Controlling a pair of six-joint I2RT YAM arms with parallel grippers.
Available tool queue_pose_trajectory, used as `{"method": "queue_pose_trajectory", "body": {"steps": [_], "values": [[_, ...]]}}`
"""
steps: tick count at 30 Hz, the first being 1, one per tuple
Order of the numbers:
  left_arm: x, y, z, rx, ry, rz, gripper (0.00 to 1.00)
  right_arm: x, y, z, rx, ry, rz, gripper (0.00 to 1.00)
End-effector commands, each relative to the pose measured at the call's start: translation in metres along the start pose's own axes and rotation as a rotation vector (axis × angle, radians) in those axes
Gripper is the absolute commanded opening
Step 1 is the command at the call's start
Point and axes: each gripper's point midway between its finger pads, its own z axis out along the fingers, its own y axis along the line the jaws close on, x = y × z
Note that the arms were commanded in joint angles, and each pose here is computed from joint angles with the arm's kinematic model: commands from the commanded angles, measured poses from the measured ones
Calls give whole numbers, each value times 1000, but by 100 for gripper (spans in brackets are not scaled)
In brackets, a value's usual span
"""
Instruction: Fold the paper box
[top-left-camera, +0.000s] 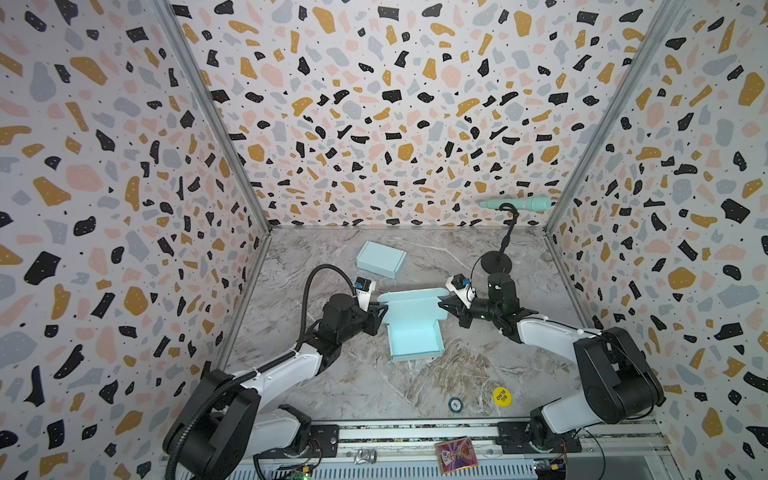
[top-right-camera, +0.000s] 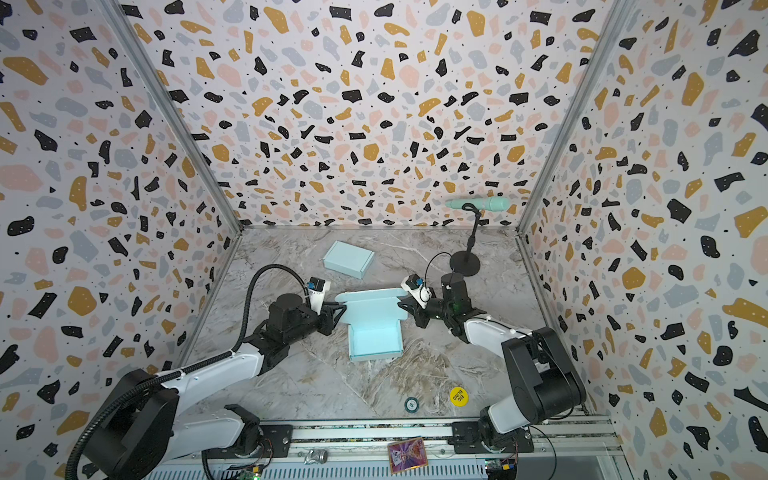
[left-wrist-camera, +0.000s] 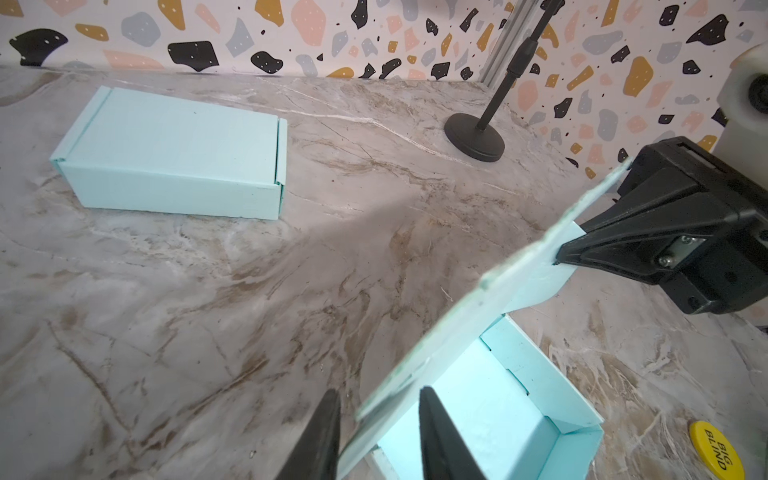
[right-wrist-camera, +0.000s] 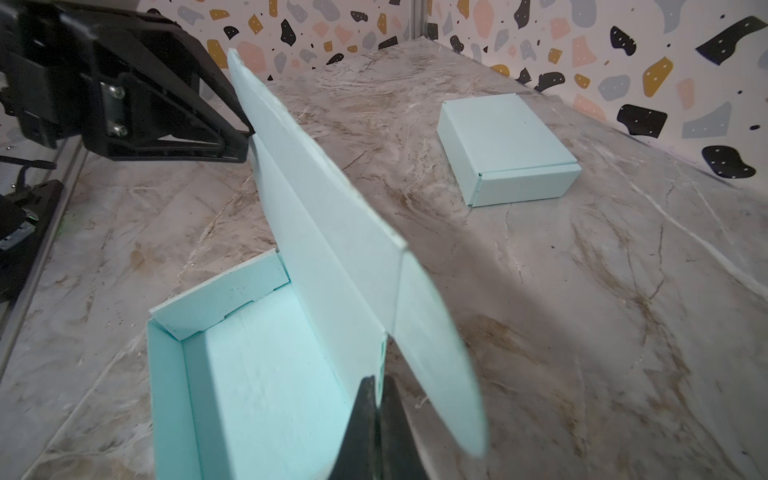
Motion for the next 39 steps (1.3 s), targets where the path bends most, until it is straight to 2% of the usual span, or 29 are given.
{"method": "queue_pose_trajectory", "body": {"steps": [1, 13, 20, 24, 29, 39], "values": [[2, -2, -1, -11, 6, 9, 28, -8, -8, -2, 37, 4, 3, 1], [2, -13, -2, -12, 10, 51, 11, -13, -9, -7, 62, -13, 6, 0], [-24, -23, -9, -16, -74, 35, 1, -21, -1, -3, 110, -5, -12, 0], [-40, -24, -11, -62, -145, 7, 0, -29, 2, 5, 181, -16, 17, 0], [-49, -20, -9, -155, -207, -24, 0, -32, -3, 13, 256, -66, 137, 3], [-46, -24, 3, -180, -283, -68, 0, -37, 9, 46, 280, -61, 157, 14]]}}
